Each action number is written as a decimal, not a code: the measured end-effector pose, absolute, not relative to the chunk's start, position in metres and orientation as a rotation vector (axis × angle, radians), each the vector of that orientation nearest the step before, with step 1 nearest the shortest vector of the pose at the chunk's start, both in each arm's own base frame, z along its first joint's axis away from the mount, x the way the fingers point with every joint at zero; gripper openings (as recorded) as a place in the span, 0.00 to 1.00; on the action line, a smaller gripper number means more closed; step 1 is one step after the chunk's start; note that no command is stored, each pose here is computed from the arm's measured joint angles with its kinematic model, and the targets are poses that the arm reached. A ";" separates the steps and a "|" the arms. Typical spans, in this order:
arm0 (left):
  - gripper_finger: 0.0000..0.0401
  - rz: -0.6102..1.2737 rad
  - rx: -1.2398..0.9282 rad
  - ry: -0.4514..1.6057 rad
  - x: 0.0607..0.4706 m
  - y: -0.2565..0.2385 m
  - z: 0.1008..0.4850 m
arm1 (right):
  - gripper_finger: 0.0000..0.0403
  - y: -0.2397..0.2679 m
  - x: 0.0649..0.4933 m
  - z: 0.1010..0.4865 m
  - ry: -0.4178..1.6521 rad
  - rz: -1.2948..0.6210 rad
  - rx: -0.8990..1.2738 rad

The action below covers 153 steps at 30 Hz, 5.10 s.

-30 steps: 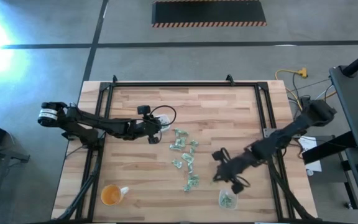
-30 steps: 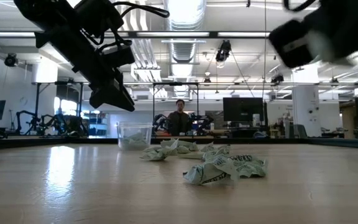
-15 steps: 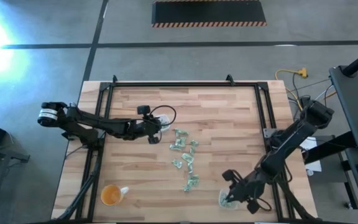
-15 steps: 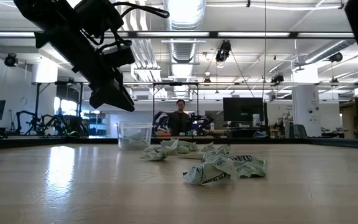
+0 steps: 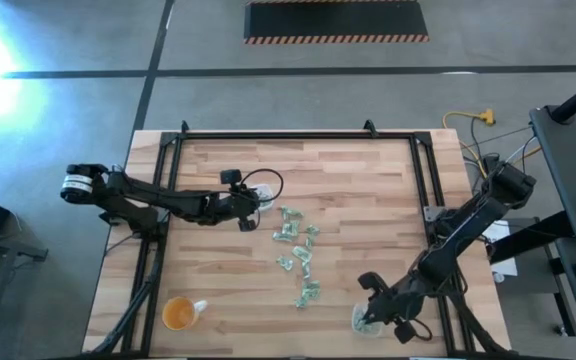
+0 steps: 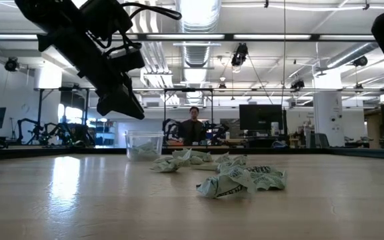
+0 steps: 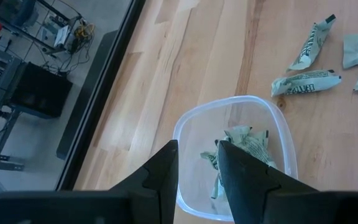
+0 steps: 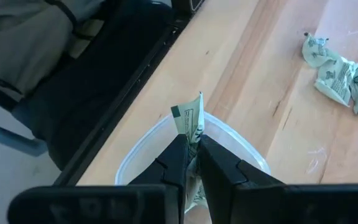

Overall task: Pick and place Stevia / Truvia into bins
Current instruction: Put the stevia packet into the bottom transparent container, then put the stevia packet into the top transparent container

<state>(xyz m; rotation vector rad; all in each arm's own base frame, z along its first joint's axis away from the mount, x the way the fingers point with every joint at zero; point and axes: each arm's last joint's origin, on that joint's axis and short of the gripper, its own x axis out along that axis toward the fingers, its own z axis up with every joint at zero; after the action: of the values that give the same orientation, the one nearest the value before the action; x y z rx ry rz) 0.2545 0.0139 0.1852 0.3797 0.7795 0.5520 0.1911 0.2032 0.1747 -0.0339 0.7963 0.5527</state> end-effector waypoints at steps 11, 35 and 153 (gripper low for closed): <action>0.25 0.552 0.380 0.779 0.255 0.014 0.185 | 0.20 0.203 0.191 0.175 0.795 0.553 -0.034; 0.25 0.141 0.256 0.685 0.270 -0.019 0.206 | 0.17 0.184 0.187 0.206 0.642 0.289 -0.290; 0.03 0.586 0.498 0.802 0.282 0.000 0.175 | 0.14 0.174 0.185 0.194 0.668 0.169 -0.313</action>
<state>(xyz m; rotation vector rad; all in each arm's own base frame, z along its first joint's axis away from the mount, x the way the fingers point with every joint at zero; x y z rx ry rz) 0.2819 0.0005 0.1753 0.4983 0.8024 0.5864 0.1854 0.1738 0.1943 -0.3134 0.6683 0.1689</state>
